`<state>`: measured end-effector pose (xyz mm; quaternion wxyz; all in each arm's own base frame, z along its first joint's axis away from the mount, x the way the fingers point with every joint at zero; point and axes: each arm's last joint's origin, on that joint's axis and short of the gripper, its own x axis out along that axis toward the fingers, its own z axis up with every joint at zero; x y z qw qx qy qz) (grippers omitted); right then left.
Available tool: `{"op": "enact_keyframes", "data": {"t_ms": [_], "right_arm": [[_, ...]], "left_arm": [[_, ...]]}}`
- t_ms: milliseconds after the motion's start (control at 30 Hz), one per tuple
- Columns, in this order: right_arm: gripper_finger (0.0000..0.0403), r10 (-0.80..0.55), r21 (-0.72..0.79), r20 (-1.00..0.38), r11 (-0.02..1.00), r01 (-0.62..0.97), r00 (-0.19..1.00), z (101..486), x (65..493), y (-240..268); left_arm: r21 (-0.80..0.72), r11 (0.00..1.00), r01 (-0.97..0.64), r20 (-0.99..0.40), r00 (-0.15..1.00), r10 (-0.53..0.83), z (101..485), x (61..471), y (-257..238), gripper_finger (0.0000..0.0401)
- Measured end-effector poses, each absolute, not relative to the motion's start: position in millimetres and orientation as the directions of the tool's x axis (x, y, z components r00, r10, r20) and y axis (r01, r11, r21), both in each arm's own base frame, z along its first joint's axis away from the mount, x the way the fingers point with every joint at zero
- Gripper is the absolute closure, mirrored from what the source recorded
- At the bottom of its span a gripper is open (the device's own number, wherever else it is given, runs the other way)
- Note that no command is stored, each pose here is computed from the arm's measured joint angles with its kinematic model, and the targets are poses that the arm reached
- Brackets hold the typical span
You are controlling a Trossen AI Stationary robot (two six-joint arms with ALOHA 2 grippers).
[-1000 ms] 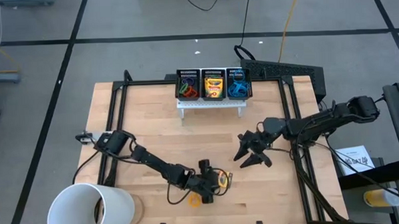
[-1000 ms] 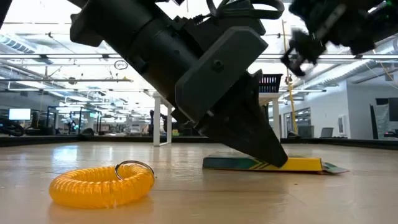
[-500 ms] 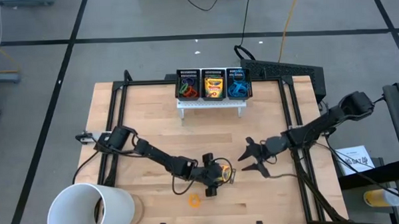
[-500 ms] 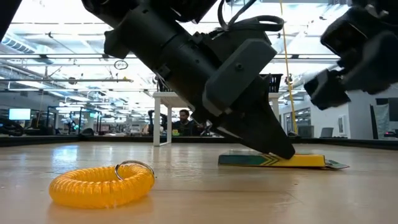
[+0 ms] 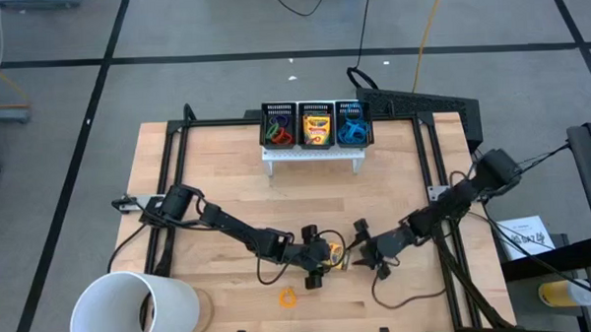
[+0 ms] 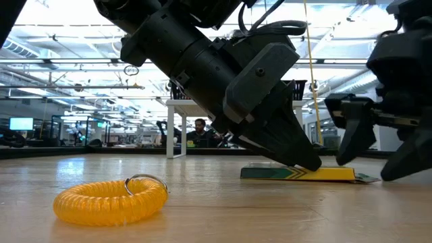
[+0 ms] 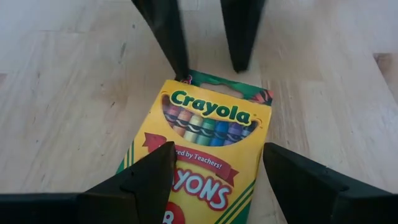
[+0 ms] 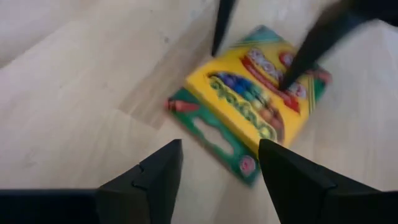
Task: Pick & Place Office Desk Supplies
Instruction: Put the crayon box into the middle black bin on the shelf
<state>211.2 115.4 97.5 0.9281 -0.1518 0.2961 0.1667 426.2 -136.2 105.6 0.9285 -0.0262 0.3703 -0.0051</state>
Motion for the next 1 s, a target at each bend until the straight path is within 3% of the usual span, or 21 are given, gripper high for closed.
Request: {"op": "enact_keyframes", "data": {"t_ms": [233,400,733,1000], "right_arm": [[0.0197,0.048,-0.420,-0.637,0.815,-0.399,0.770,88,225,128],[0.0197,-0.032,-0.511,-0.611,0.779,-0.364,0.791,87,225,128],[0.0197,-0.057,-0.524,-0.567,0.795,-0.306,0.822,90,228,128],[0.0204,0.037,-0.446,-0.600,0.813,-0.373,0.799,88,225,133]], "left_arm": [[-0.059,0.998,-0.024,-0.686,0.728,-0.024,106,427,-135,0.0146],[-0.067,0.997,-0.037,-0.683,0.730,-0.019,106,427,-135,0.0146],[-0.073,0.997,-0.041,-0.681,0.732,-0.020,106,427,-135,0.0146],[-0.074,0.996,-0.039,-0.681,0.732,-0.022,106,427,-135,0.0146]]}}
